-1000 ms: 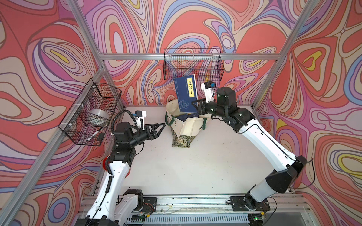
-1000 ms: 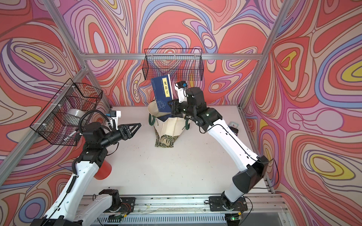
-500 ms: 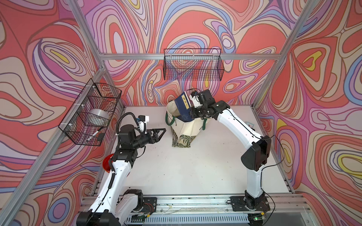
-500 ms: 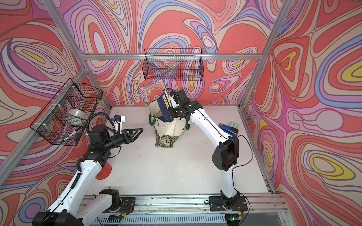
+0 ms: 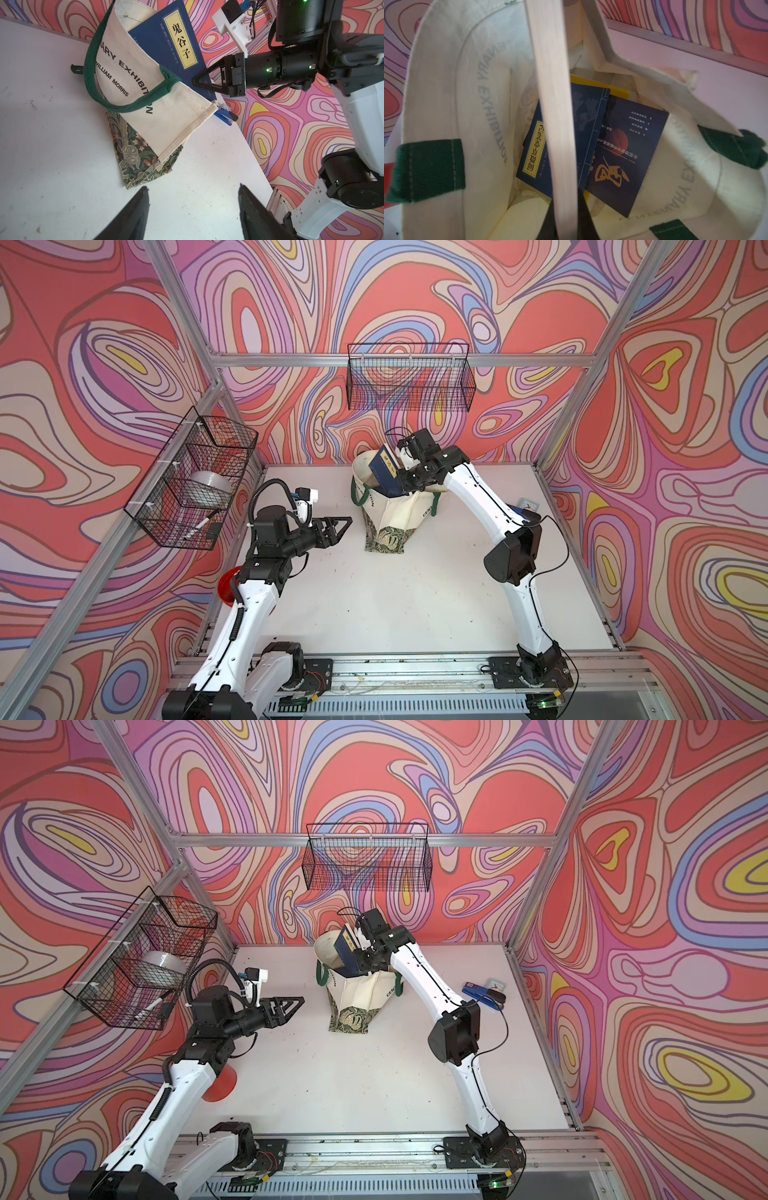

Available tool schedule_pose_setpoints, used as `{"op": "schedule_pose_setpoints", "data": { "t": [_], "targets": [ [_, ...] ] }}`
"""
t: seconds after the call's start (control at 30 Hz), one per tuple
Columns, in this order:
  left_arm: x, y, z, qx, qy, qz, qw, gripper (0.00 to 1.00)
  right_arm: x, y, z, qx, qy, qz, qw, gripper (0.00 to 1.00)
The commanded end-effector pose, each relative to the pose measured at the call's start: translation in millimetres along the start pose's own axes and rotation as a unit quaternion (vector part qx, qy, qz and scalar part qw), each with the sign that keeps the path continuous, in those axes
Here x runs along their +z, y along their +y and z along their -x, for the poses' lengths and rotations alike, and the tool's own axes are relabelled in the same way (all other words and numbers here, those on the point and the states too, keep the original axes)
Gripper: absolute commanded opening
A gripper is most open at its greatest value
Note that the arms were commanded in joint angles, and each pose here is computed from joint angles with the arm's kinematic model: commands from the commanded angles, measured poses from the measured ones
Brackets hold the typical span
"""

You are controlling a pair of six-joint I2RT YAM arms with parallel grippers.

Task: Put the books into the canvas bag
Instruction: Place the book in the canvas bag.

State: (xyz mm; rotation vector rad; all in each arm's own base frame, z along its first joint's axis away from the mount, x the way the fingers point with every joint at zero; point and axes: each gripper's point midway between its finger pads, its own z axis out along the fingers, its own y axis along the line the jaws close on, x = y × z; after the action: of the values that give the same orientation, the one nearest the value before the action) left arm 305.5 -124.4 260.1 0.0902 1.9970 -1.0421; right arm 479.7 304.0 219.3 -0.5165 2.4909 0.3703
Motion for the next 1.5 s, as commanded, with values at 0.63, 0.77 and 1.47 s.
{"op": "schedule_pose_setpoints", "data": {
  "t": [0.63, 0.77, 1.47],
  "targets": [
    [-1.1, 7.6, -12.3, -0.003, 0.016, 0.02, 1.0, 0.68, 65.7, 46.9, -13.0, 0.123, 0.042, 0.177, 0.976, 0.11],
    [1.1, 10.2, -12.0, -0.006, 0.016, 0.022, 1.0, 0.68, 58.8, 52.4, -2.6, 0.13, 0.02, 0.193, 0.972, 0.0],
    [-0.7, 8.7, -8.3, -0.002, 0.013, 0.026, 1.0, 0.67, -50.6, 24.0, 48.7, 0.062, -0.104, 0.074, 0.99, 0.66]
  ]
}}
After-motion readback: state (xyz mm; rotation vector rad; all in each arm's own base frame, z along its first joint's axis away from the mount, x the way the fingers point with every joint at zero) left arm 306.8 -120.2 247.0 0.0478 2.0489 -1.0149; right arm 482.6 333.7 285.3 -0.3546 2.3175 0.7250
